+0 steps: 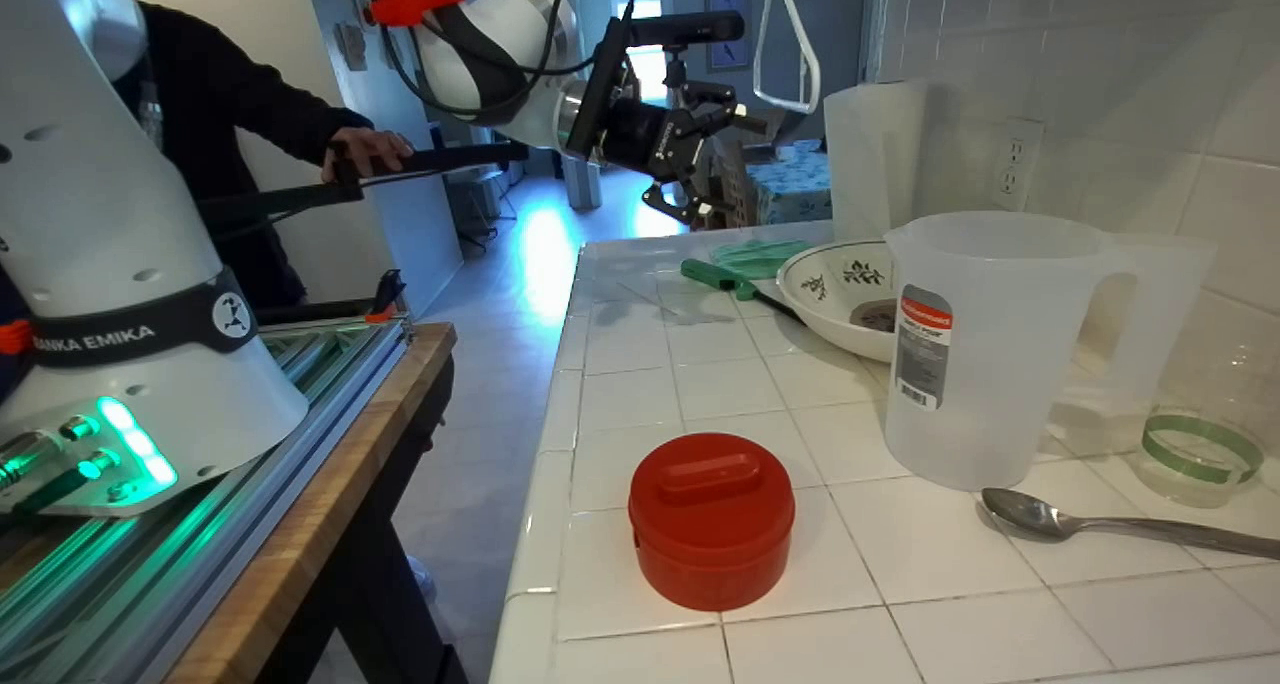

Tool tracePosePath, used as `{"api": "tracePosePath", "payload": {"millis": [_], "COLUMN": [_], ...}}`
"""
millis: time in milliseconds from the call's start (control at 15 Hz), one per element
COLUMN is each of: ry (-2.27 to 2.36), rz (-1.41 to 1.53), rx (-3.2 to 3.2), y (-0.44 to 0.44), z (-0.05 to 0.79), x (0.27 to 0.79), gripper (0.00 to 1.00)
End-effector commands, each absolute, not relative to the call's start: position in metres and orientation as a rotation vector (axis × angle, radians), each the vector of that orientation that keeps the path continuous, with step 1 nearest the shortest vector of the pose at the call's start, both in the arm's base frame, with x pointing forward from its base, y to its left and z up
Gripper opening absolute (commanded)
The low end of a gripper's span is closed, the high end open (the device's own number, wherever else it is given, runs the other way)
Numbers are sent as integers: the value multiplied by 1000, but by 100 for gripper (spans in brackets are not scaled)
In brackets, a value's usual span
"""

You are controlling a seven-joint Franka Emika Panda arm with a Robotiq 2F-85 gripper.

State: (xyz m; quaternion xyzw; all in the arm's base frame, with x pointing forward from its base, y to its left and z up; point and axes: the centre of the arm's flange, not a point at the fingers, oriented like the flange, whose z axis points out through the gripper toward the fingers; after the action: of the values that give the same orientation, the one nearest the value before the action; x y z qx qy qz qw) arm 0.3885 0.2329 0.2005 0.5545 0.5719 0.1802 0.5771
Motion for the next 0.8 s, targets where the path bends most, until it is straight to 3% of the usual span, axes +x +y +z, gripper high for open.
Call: {"api": "tracePosePath", "payload": {"millis": [0,733], "ry": [1308,1256], "rz": [516,549], "rx": [1336,1475], "y": [223,213], "z": [193,168], "x": [394,391], "gripper": [100,100]}}
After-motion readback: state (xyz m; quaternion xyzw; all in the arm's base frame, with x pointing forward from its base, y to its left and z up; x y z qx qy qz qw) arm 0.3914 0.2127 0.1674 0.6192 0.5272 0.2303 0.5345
